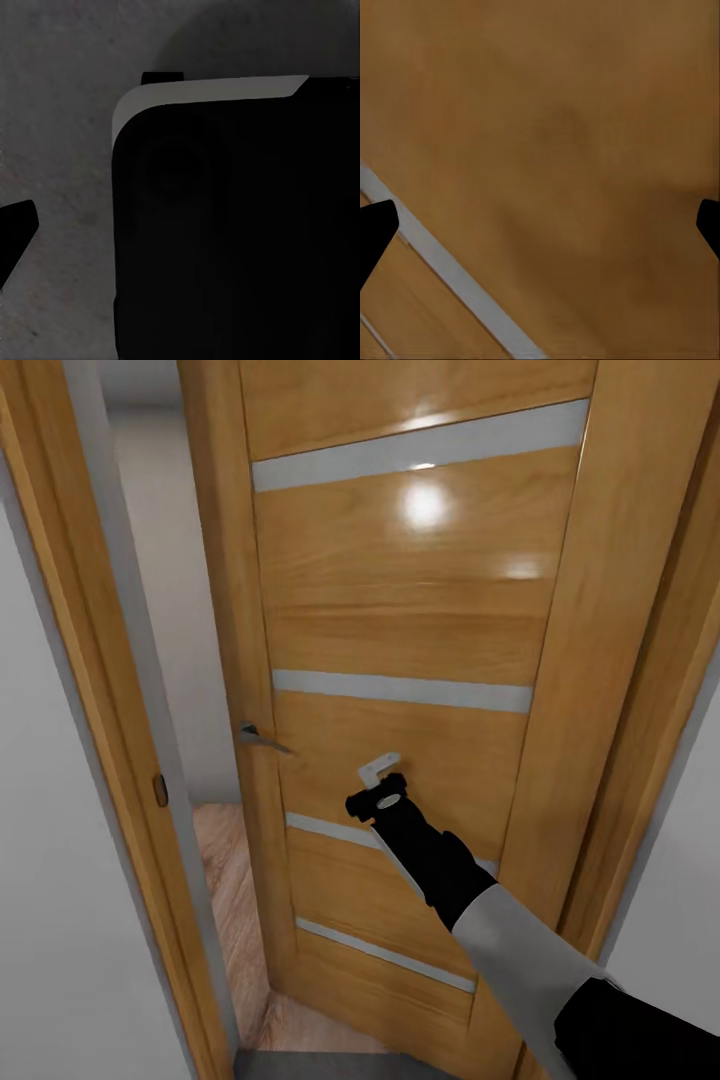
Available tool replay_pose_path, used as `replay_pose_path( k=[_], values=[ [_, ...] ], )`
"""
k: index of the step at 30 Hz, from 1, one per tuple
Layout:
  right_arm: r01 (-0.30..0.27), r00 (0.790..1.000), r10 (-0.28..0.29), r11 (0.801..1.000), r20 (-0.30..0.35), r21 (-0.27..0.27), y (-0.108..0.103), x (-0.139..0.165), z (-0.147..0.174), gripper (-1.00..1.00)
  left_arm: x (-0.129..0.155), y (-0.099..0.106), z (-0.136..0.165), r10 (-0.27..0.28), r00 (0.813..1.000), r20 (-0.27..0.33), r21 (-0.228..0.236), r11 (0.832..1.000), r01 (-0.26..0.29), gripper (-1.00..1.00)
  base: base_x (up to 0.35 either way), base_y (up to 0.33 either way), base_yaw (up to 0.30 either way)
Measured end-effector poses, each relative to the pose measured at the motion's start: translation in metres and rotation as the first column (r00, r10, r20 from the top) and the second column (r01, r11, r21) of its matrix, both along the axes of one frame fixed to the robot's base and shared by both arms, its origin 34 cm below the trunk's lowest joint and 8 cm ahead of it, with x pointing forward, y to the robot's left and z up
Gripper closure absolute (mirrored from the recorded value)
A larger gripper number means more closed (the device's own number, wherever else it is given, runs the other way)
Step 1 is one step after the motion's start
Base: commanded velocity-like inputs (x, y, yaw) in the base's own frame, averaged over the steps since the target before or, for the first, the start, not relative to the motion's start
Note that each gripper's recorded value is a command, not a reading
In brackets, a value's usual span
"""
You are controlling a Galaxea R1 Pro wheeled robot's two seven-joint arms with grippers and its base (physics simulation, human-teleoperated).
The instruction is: Move the two storage containers from the living room to the garage. In the garage, place one container on the floor and stack the other container on top of it (either order is fine).
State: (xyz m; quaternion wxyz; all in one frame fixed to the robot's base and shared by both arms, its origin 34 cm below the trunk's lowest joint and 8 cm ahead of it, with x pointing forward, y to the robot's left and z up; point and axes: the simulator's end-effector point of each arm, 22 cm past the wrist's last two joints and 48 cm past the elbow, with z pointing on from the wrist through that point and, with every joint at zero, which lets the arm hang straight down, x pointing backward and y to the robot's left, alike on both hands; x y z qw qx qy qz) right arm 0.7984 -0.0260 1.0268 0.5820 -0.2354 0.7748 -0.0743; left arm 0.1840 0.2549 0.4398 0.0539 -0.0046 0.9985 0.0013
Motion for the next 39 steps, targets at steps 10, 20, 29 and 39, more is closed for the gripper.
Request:
replay_pose_path(
  k=[10, 20, 29, 39],
  values=[
    [0.016, 0.999, -0.017, 1.0, -0.048, -0.021, -0.007, 0.001, -0.022, -1.0, 0.0, -0.001, 0.0, 0.001, 1.0, 0.0, -0.001, 1.0, -0.001, -1.0, 0.004, 0.0, 0.0],
    [0.082, 0.992, -0.086, 0.996, -0.094, -0.046, -0.038, 0.026, -0.028, -1.0, 0.0, -0.001, 0.0, 0.002, 1.0, 0.0, -0.001, 1.0, -0.002, -1.0, 0.0, 0.0, 0.0],
    [0.088, 0.99, -0.089, 0.996, -0.107, -0.02, -0.039, 0.03, -0.027, -1.0, 0.0, -0.001, 0.0, 0.002, 1.0, 0.0, -0.001, 1.0, -0.002, -1.0, 0.0, 0.0, 0.0],
    [0.13, 0.985, -0.131, 0.991, -0.109, -0.016, -0.059, 0.049, -0.011, -1.0, 0.0, -0.001, 0.0, 0.006, 1.0, 0.0, -0.001, 1.0, -0.006, -1.0, 0.0, 0.0, 0.0]
  ],
)
